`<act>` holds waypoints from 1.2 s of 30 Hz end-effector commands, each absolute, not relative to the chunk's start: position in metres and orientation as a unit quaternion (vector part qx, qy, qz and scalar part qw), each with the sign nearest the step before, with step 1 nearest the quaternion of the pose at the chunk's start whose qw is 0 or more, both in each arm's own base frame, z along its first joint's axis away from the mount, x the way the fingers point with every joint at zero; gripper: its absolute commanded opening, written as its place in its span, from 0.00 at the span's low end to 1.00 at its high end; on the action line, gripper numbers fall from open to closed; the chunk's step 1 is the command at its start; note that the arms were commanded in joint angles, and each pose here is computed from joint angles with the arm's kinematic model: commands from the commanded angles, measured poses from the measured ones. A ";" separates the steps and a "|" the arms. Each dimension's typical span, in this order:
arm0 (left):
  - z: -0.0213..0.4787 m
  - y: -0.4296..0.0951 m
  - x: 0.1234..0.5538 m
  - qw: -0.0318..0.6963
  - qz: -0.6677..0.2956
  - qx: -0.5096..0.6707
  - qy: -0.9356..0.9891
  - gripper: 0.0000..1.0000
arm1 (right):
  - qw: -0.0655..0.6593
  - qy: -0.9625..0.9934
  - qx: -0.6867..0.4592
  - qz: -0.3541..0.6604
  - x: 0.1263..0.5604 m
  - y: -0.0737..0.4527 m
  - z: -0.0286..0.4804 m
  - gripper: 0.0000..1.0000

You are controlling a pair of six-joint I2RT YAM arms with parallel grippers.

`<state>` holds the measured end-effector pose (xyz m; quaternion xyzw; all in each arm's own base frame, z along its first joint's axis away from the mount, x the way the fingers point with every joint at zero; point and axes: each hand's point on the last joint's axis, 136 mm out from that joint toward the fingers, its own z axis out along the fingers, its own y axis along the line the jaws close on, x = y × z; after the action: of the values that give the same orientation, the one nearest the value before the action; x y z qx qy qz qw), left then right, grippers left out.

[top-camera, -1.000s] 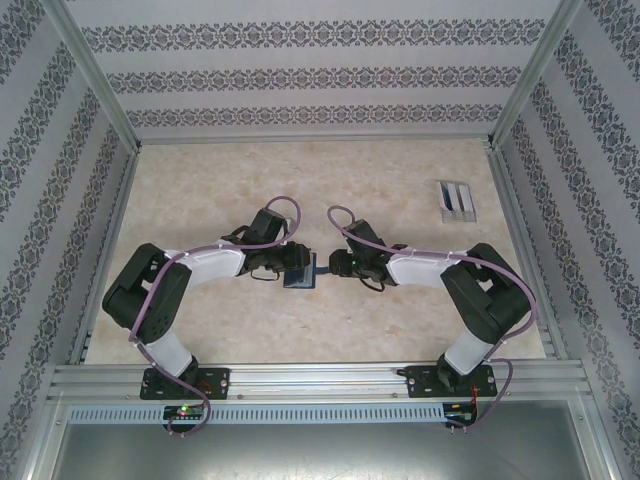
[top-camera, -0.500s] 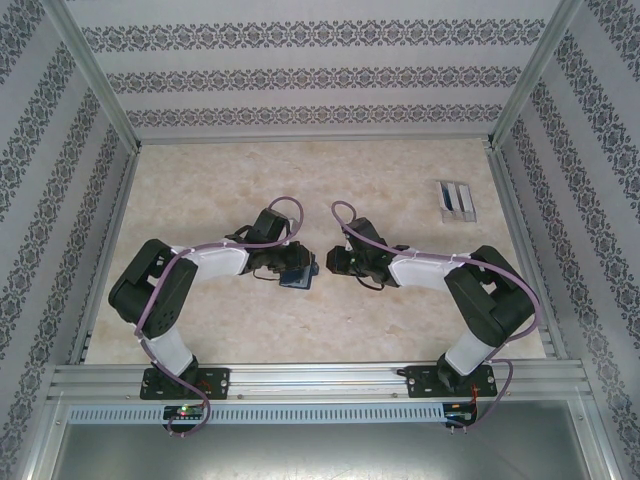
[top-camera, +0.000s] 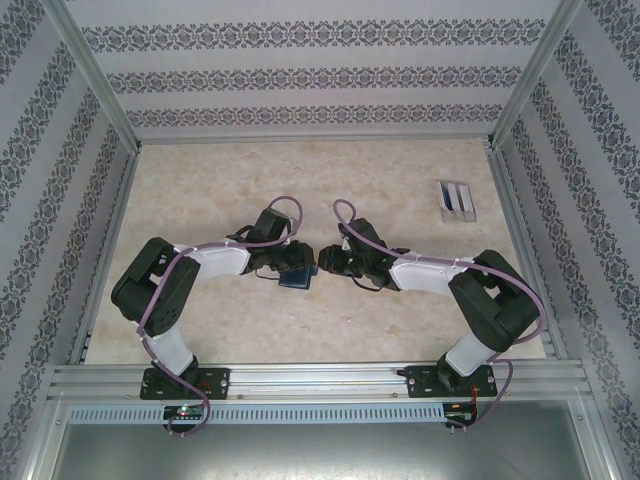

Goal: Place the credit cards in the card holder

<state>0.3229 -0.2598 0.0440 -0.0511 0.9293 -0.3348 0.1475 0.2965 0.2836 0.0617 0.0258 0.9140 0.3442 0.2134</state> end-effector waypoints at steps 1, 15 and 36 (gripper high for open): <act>0.046 -0.238 0.311 0.142 -0.305 -0.083 0.938 0.37 | 0.223 0.908 0.022 0.354 0.295 0.289 0.068 0.29; 0.059 -0.179 0.307 0.172 -0.277 -0.120 0.938 0.28 | 0.233 0.918 -0.027 0.320 0.285 0.320 0.072 0.48; 0.020 -0.181 0.300 0.141 -0.270 -0.109 0.946 0.30 | 0.253 0.949 -0.053 0.182 0.286 0.310 0.023 0.48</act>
<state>0.2990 -0.1818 0.0273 -0.1178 0.9441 -0.2722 0.1439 0.2834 0.3186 0.0365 -0.0484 0.9428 0.2185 0.2472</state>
